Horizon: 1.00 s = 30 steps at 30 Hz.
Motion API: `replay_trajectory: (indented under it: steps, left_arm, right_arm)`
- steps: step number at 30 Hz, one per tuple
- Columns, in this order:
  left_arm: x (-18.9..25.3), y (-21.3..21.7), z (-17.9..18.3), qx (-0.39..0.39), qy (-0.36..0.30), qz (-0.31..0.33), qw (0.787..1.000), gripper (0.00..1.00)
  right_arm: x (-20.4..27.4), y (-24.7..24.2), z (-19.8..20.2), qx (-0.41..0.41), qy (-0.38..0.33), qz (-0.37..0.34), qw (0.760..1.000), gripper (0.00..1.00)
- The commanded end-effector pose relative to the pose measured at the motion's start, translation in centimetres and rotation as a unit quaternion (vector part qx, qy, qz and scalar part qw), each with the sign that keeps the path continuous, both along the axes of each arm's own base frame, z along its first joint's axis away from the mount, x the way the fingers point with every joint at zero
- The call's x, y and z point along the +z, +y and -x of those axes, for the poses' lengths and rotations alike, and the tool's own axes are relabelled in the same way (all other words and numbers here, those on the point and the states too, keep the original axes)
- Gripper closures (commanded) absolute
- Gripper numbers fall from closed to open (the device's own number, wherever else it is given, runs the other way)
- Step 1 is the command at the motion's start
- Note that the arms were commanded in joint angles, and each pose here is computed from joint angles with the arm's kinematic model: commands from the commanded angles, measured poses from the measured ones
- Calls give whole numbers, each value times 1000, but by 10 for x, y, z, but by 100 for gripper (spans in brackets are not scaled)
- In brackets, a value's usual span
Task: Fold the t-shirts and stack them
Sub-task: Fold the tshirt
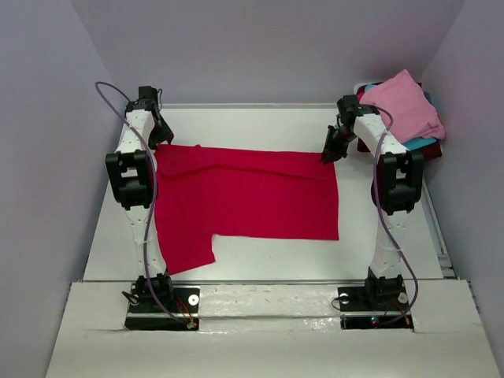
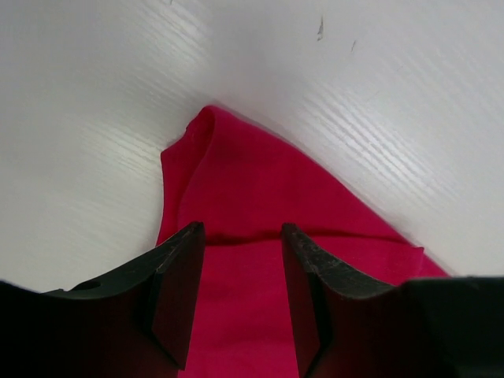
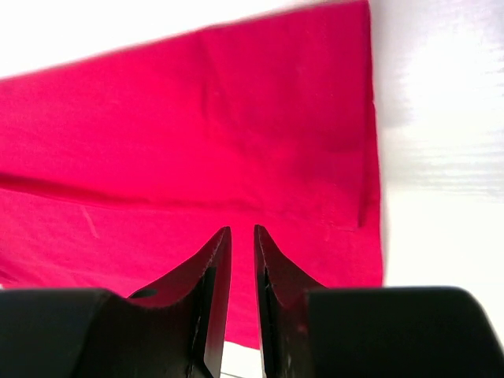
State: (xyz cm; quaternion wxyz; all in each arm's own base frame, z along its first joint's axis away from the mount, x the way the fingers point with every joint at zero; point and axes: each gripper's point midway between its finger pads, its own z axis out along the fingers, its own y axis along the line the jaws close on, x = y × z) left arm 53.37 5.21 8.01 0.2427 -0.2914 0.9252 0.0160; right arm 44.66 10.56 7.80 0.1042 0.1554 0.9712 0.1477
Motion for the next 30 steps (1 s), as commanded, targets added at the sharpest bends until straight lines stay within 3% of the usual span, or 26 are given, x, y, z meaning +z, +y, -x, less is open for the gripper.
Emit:
replay_trajectory:
  steps: [1, 15, 30]
  left_arm:
    - [32, -20, 2, -34, -30, 16, 999, 45]
    - [19, -85, -5, -129, -23, 55, 990, 45]
    - [-5, -112, -28, -189, -39, 101, 976, 44]
  right_arm:
    - [12, 16, -26, -10, -26, -34, 999, 76]
    - [-35, 22, -19, -6, 21, -47, 999, 76]
    - [-48, 21, -8, 10, 38, -33, 999, 76]
